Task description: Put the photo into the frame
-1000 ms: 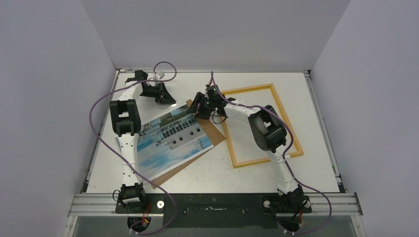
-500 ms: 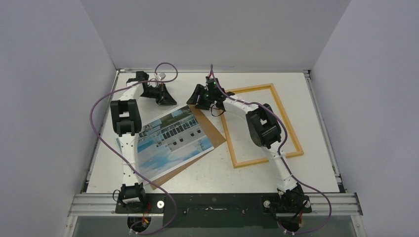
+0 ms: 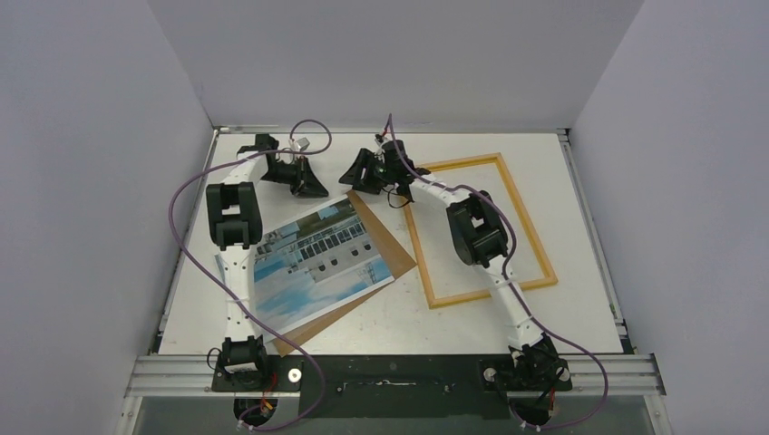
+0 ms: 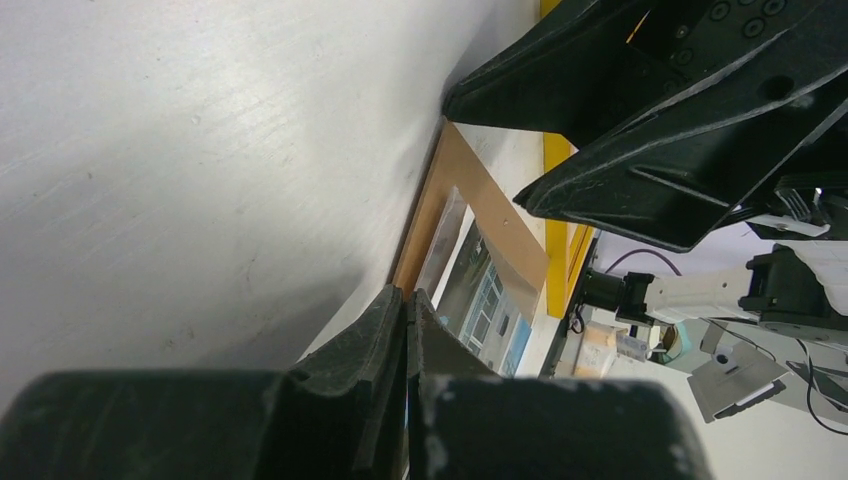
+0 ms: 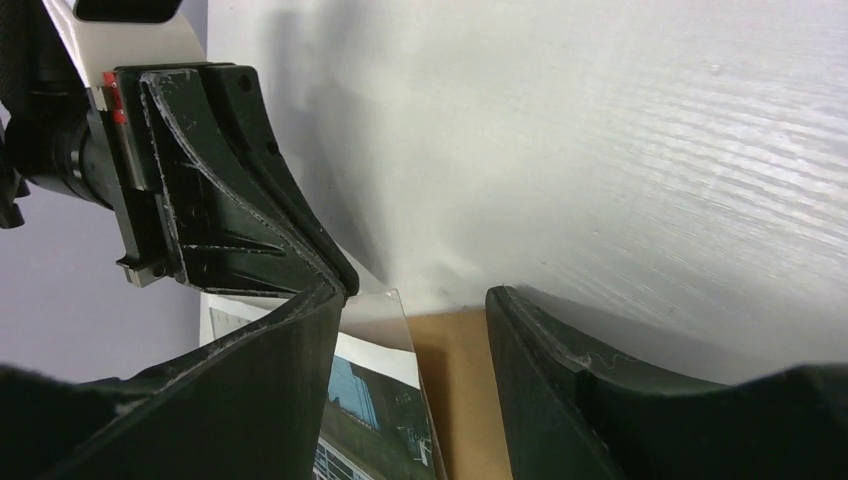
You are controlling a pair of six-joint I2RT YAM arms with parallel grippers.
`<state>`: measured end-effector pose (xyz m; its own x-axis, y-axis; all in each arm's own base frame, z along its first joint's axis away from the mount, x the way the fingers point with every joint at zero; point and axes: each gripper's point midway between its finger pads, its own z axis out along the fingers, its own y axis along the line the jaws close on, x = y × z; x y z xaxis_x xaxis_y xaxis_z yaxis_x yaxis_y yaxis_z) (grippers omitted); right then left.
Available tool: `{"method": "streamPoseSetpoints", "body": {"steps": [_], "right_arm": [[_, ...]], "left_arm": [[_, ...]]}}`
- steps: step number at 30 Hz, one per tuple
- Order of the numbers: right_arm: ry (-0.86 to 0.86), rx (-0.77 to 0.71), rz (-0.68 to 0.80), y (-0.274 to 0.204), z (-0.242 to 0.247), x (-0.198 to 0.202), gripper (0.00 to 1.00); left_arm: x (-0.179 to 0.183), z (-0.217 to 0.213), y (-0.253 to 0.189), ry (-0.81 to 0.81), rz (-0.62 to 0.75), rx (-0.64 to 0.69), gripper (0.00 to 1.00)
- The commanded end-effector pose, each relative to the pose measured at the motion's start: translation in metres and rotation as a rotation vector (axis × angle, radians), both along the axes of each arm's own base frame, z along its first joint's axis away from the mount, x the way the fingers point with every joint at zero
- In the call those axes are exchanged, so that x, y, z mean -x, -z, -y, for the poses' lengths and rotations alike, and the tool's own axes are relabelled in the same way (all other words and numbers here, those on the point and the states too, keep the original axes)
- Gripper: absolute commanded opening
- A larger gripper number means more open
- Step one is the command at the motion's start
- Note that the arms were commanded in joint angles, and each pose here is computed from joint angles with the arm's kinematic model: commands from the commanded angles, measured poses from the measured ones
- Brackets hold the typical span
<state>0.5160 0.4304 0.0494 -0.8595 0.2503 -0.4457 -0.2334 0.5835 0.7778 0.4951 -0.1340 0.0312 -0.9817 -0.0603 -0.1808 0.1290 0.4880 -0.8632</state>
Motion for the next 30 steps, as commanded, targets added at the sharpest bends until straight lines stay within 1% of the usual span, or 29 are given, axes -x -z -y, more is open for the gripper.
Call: {"method": "streamPoseSetpoints", "body": {"steps": [1, 7, 13, 22, 24, 27, 30], "right_arm": [[-0.070, -0.066, 0.033, -0.012, -0.018, 0.005, 0.56], [-0.105, -0.076, 0.036, -0.013, -0.023, 0.009, 0.54], [-0.167, -0.096, 0.056, -0.021, -0.027, 0.018, 0.46], [-0.177, -0.112, 0.081, -0.029, -0.027, 0.018, 0.43], [-0.175, -0.116, 0.096, -0.033, -0.026, 0.018, 0.45], [-0.168, -0.119, 0.126, -0.042, -0.025, 0.017, 0.55], [-0.147, -0.102, 0.156, -0.050, -0.021, 0.014, 0.59]], "left_arm": [[0.003, 0.009, -0.031, 0.031, 0.049, 0.051, 0.00], [0.000, 0.010, -0.041, 0.034, 0.072, 0.064, 0.00], [0.000, 0.013, -0.050, 0.041, 0.090, 0.086, 0.00], [0.002, 0.017, -0.059, 0.053, 0.106, 0.094, 0.00], [0.002, 0.018, -0.061, 0.056, 0.110, 0.097, 0.00], [0.001, 0.020, -0.064, 0.059, 0.122, 0.097, 0.00], [0.001, 0.020, -0.066, 0.059, 0.126, 0.095, 0.00]]}}
